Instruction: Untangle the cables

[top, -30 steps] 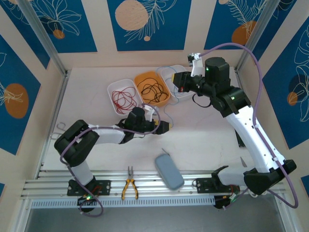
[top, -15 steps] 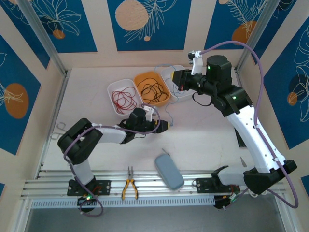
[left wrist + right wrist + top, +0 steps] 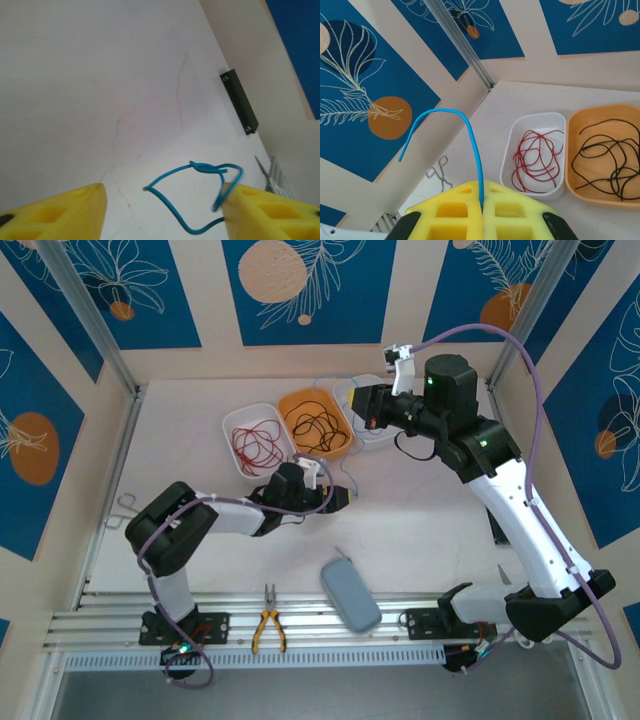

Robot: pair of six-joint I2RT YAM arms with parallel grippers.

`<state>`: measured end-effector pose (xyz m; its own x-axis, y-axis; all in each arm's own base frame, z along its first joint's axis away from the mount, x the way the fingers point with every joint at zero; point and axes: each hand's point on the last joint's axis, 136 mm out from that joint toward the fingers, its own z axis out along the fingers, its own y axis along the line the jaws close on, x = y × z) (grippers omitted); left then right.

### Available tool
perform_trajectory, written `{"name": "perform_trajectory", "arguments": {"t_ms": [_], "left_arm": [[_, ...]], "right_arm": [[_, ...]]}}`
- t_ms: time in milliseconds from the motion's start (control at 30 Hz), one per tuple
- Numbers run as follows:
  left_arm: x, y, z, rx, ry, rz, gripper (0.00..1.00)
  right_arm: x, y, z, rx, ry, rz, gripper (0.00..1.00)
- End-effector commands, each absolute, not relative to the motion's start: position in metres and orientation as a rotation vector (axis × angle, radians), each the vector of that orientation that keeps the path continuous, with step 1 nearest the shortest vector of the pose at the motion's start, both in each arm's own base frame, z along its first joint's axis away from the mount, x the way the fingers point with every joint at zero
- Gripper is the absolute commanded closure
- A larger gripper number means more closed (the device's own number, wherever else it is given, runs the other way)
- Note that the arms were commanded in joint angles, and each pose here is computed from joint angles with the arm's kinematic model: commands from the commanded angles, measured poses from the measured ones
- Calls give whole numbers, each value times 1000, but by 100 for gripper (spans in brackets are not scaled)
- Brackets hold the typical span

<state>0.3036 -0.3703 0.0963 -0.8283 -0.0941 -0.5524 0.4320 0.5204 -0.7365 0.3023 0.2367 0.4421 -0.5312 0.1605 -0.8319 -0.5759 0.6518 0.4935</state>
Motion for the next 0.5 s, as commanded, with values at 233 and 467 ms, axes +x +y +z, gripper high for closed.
{"name": "perform_trajectory", "arguments": {"t_ms": [233, 467], "left_arm": [[328, -349, 79, 77, 2249, -1119, 78], [333, -327, 77, 35, 2252, -1000, 87]], "right_arm": [[272, 221, 491, -338, 1767, 978, 100], [267, 206, 490, -303, 1756, 923, 100]]}}
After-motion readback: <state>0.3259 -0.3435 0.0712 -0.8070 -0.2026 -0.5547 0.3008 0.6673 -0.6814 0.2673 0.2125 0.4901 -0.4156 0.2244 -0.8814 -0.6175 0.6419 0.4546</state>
